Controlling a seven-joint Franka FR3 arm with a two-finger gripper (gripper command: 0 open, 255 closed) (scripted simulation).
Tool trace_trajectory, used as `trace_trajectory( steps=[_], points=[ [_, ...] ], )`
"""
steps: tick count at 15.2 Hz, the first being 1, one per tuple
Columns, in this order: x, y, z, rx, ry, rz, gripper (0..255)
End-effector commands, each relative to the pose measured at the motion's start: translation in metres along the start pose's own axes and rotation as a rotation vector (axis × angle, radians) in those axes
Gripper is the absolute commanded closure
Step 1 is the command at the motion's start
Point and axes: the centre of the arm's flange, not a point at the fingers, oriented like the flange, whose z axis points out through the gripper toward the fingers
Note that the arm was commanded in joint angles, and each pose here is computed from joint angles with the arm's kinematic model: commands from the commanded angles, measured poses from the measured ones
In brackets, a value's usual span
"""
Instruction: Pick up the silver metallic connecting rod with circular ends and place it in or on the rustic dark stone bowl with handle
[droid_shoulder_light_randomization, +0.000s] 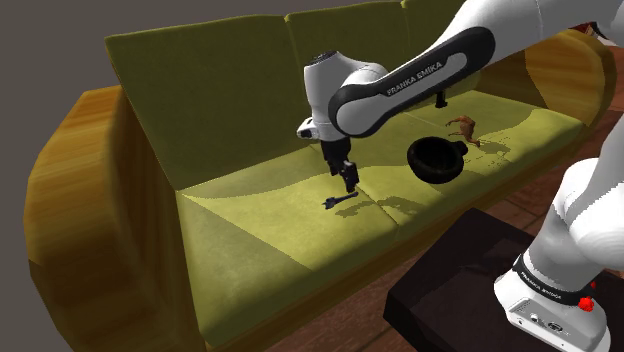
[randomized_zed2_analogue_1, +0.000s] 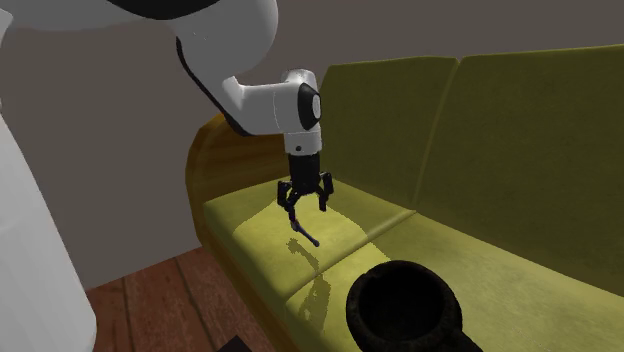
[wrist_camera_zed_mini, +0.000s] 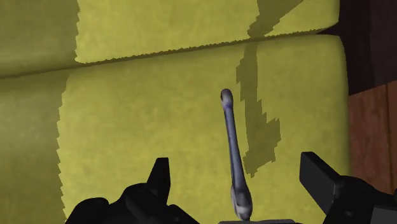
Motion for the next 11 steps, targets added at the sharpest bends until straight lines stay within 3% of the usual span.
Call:
trace_trajectory(
  steps=[1, 11],
  points=[
    [0.023, -0.007, 0.013, 0.004, -0.010, -0.098, 0],
    [0.024, -0.008, 0.054, 0.004, -0.011, -0.107, 0]
  ],
)
